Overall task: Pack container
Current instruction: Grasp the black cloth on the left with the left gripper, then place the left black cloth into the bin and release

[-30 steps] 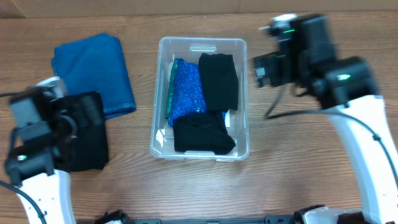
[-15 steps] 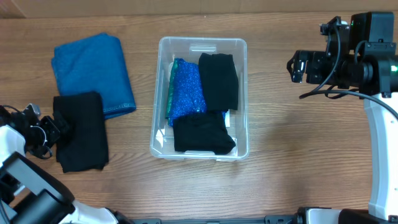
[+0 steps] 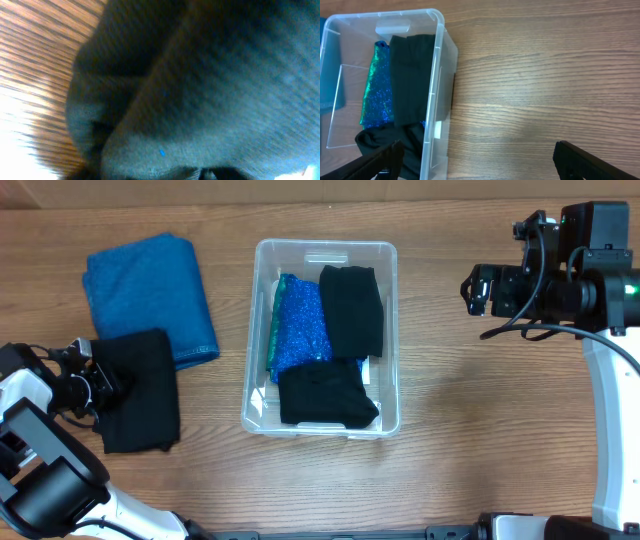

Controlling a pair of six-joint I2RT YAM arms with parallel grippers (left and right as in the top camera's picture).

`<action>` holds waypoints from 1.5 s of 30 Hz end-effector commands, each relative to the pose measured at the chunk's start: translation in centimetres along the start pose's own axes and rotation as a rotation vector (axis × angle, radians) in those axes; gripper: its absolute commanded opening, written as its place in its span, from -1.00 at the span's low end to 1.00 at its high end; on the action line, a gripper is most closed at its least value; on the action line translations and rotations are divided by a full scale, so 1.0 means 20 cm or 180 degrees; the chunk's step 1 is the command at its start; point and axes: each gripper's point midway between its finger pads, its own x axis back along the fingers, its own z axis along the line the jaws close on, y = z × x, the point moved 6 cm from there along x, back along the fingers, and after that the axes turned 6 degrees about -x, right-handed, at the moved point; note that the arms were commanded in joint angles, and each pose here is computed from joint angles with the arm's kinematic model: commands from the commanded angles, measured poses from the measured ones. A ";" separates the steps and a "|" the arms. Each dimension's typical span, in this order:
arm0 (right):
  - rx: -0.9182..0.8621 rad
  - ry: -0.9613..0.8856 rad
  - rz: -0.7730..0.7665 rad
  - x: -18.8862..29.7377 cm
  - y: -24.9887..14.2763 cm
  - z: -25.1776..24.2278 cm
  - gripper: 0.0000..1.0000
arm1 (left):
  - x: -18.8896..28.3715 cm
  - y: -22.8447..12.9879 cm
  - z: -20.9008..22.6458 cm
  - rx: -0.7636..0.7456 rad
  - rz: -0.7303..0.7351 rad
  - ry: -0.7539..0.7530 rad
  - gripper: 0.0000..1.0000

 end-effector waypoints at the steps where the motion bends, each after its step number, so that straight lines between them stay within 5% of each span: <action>1: -0.0017 -0.0013 -0.0011 -0.02 0.01 -0.01 1.00 | 0.02 0.01 -0.16 -0.0107 0.0006 -0.0428 -0.92; 8: -0.0013 -0.0011 -0.0027 -0.02 0.01 -0.01 1.00 | 0.56 0.11 -0.60 -0.0305 -0.0437 -0.0889 -0.92; 13: -0.0010 -0.0010 -0.0040 -0.02 0.02 -0.01 1.00 | 0.85 0.06 -1.19 -0.1522 -0.0868 -0.1147 -0.92; 21: -0.0010 -0.0010 -0.0040 -0.02 0.02 -0.01 1.00 | 0.48 -0.40 -2.02 -0.3836 -0.0290 -0.1012 -0.92; 36: -0.0006 -0.0009 -0.0057 -0.02 0.02 -0.01 1.00 | -0.11 -0.73 -1.86 -0.4329 0.1629 -0.0308 -0.92; 39: -0.0006 -0.0009 -0.0055 -0.02 0.02 -0.01 1.00 | -0.17 -0.72 -1.86 -0.4329 0.1624 -0.0305 -0.92; 42: -0.0007 -0.0009 -0.0052 -0.02 0.02 -0.01 1.00 | -0.20 -0.66 -1.91 -0.4427 0.1323 -0.0262 -0.30; 44: -0.0009 -0.0010 -0.0045 -0.02 0.02 -0.01 1.00 | -0.21 -0.53 -1.96 -0.4390 0.0839 0.0107 -0.16; 45: -0.0010 -0.0011 -0.0040 -0.02 0.02 -0.01 1.00 | -0.20 -0.48 -1.99 -0.4339 0.0665 0.0212 0.33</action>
